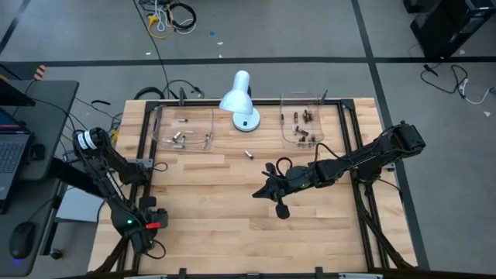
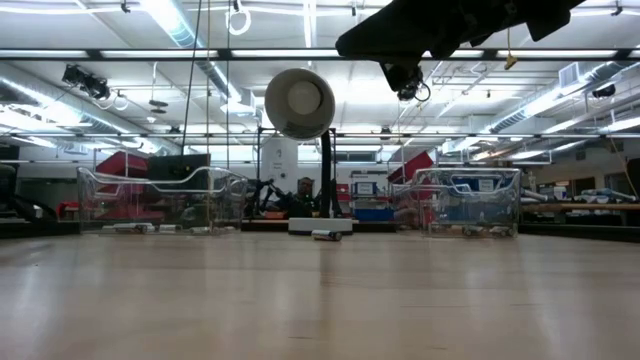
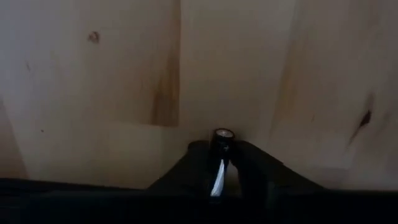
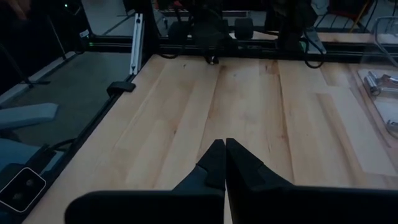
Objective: Sort batteries
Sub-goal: Put the silver battery in the transparent bin
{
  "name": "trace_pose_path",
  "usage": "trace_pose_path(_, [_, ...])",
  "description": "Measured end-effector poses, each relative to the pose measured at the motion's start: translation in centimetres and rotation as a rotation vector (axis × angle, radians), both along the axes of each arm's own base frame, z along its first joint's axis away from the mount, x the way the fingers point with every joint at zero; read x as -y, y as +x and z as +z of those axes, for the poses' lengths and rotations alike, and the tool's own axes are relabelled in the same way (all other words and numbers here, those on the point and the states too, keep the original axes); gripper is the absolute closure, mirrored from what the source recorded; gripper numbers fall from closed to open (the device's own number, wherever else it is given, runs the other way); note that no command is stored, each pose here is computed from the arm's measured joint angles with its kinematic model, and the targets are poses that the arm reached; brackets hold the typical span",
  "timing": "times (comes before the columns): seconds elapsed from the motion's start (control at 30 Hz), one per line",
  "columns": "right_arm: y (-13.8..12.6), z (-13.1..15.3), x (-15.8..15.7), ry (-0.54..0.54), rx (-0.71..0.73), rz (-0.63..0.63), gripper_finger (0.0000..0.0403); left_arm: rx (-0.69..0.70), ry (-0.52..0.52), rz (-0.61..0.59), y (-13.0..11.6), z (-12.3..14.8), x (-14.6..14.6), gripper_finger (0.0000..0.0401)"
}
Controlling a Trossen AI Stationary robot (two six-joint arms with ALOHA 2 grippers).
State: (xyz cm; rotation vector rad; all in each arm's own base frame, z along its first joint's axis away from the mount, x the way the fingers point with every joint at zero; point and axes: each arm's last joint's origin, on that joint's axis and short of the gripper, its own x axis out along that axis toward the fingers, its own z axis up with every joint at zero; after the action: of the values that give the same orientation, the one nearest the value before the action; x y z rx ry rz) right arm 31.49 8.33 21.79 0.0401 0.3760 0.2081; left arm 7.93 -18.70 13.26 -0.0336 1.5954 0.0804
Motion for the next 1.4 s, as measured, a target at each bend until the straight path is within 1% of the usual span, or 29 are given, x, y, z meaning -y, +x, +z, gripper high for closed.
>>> trace_pose_path(0.1, [0.0, 0.0, 0.0, -0.009, 0.002, 0.004, 0.0403, 0.012, 0.009, 0.012, 0.1, 0.0, -0.1, 0.0369])
trace_pose_path(0.17, [0.0, 0.0, 0.0, -0.012, 0.003, 0.005, 0.0403, 0.016, 0.014, 0.037, 0.0, 0.0, -0.1, 0.0388])
trace_pose_path(0.27, [0.0, 0.0, 0.0, -0.020, 0.005, 0.008, 0.0403, 0.020, 0.015, 0.072, 0.1, 0.1, -0.1, 0.0388])
trace_pose_path(0.47, [0.0, 0.0, 0.0, -0.026, 0.006, 0.010, 0.0403, 0.067, 0.034, 0.089, 0.6, 1.0, 0.7, 0.0390])
trace_pose_path(0.6, [0.0, 0.0, 0.0, -0.034, 0.008, 0.013, 0.0403, 0.183, 0.036, 0.133, 1.3, 1.8, 1.2, 0.0391])
trace_pose_path(0.8, [0.0, 0.0, 0.0, -0.036, 0.008, 0.014, 0.0403, 0.294, 0.045, 0.152, 1.9, 2.9, 1.8, 0.0392])
trace_pose_path(0.9, [0.0, 0.0, 0.0, -0.036, 0.008, 0.015, 0.0403, 0.355, 0.094, 0.166, 2.3, 3.8, 1.7, 0.0392])
trace_pose_path(0.97, [0.0, 0.0, 0.0, -0.036, 0.008, 0.014, 0.0403, 0.425, 0.132, 0.176, 2.9, 4.8, 1.7, 0.0392])
trace_pose_path(1.1, [0.0, 0.0, 0.0, -0.036, 0.008, 0.014, 0.0403, 0.560, 0.290, 0.252, 4.3, 7.1, 0.5, 0.0392])
trace_pose_path(1.17, [0.0, 0.0, 0.0, -0.035, 0.009, 0.013, 0.0403, 0.656, 0.359, 0.291, 5.4, 8.7, -0.1, 0.0392])
trace_pose_path(1.23, [0.0, 0.0, 0.1, -0.036, 0.009, 0.011, 0.0403, 0.724, 0.432, 0.317, 6.5, 10.2, -0.8, 0.0392])
trace_pose_path(1.33, [0.1, 0.0, 0.3, -0.040, 0.010, 0.008, 0.0403, 0.797, 0.515, 0.363, 8.0, 12.3, -2.1, 0.0392])
trace_pose_path(1.4, [0.1, 0.0, 0.3, -0.043, 0.010, 0.008, 0.0403, 0.792, 0.549, 0.390, 8.8, 13.5, -3.3, 0.0392])
